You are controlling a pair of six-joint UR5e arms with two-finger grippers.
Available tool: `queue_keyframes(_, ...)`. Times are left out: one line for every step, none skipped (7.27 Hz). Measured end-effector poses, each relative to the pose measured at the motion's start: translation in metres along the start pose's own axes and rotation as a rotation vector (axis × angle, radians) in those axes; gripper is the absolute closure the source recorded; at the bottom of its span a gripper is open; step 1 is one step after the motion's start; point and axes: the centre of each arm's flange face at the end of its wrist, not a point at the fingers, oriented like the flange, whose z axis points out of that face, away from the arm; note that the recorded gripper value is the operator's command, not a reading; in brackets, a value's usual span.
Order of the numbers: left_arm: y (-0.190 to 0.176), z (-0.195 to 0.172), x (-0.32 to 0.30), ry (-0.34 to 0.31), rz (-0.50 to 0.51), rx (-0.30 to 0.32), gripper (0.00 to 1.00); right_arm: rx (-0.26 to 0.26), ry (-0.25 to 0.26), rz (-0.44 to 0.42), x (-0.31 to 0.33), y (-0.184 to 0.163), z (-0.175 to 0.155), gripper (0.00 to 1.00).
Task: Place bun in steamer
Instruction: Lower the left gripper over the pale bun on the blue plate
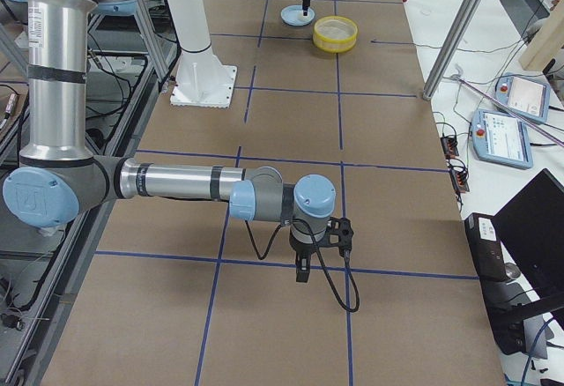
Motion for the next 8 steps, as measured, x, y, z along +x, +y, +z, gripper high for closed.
queue_keyframes(0.002,0.002,-0.004,-0.006,0.026,-0.006,0.00,0.000,0.000,0.000,0.000,0.000,0.000,0.00)
queue_keyframes(0.006,0.005,-0.009,-0.011,0.049,-0.013,0.00,0.000,0.000,0.000,0.000,0.000,0.000,0.00)
queue_keyframes(0.009,0.009,-0.014,-0.018,0.063,-0.023,0.00,0.000,0.000,0.000,0.000,0.000,0.000,0.00)
queue_keyframes(0.010,0.016,-0.021,-0.025,0.069,-0.036,0.00,0.000,0.000,0.000,0.000,0.000,0.000,0.00)
queue_keyframes(0.012,0.024,-0.028,-0.032,0.076,-0.052,0.00,0.000,0.000,0.000,0.000,0.000,0.000,0.00)
queue_keyframes(0.012,0.030,-0.032,-0.034,0.079,-0.064,0.00,0.000,0.000,0.000,0.000,0.000,0.000,0.00)
queue_keyframes(0.011,0.031,-0.032,-0.032,0.079,-0.068,0.00,0.000,0.000,0.000,0.000,0.000,0.000,0.00)
queue_keyframes(0.011,0.031,-0.031,-0.030,0.078,-0.067,0.00,0.000,0.000,0.000,0.000,0.000,0.000,0.00)
